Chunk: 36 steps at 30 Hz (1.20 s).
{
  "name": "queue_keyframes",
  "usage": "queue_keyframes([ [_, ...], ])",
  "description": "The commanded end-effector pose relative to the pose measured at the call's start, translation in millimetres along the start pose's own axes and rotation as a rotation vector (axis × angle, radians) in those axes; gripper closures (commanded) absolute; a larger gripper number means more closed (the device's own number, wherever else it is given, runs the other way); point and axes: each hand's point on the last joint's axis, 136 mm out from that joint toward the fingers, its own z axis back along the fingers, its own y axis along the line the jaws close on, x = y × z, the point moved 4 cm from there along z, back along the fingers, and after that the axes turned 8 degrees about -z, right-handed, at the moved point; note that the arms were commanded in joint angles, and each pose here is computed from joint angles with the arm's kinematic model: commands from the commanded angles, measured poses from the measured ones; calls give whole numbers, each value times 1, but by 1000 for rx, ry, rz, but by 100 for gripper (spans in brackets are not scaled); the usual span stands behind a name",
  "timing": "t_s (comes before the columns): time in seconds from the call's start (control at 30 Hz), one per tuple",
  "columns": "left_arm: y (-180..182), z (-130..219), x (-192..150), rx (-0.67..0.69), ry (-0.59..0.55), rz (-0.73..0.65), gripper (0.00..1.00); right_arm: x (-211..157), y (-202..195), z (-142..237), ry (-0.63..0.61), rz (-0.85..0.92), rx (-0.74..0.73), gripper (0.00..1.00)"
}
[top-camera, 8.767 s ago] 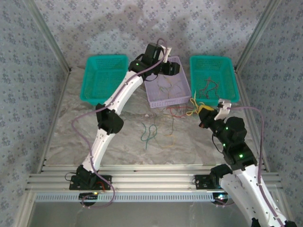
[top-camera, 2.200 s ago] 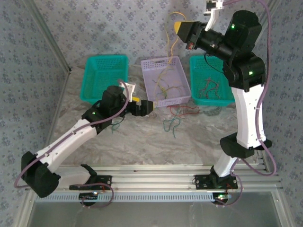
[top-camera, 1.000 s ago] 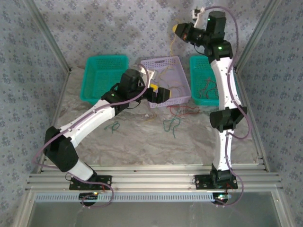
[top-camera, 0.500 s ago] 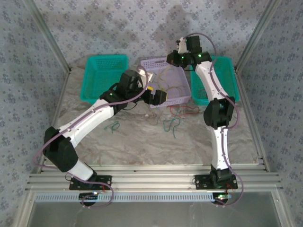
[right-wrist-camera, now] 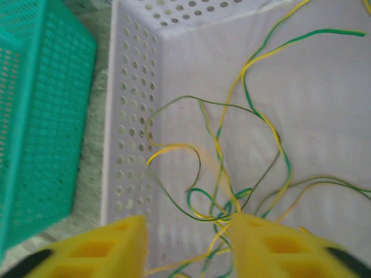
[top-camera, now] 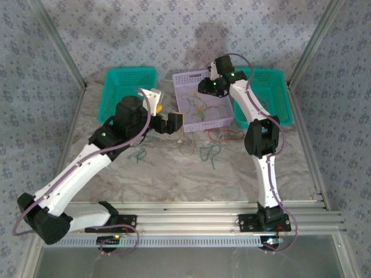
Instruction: Untangle the cables
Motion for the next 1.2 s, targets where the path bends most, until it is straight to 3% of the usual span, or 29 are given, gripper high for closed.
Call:
queue_keyframes([
  [0.0,13,4,-10,81,14,-22,0,-1,-4,12,-7,14,-66,52],
  [0.23,19,10,-10,125,8,-32,0,-22,56,74,-103,206,-41,47],
  [0.43,27,23,-7,192,-26,-55,0,-94,79,100,-118,288,7,44],
  [0.8,44,33,-7,350,-44,-81,0,-230,66,57,86,347,-25,42],
  [1.17,43,31,-10,368,-27,-123,0,-269,47,14,199,394,-124,41],
])
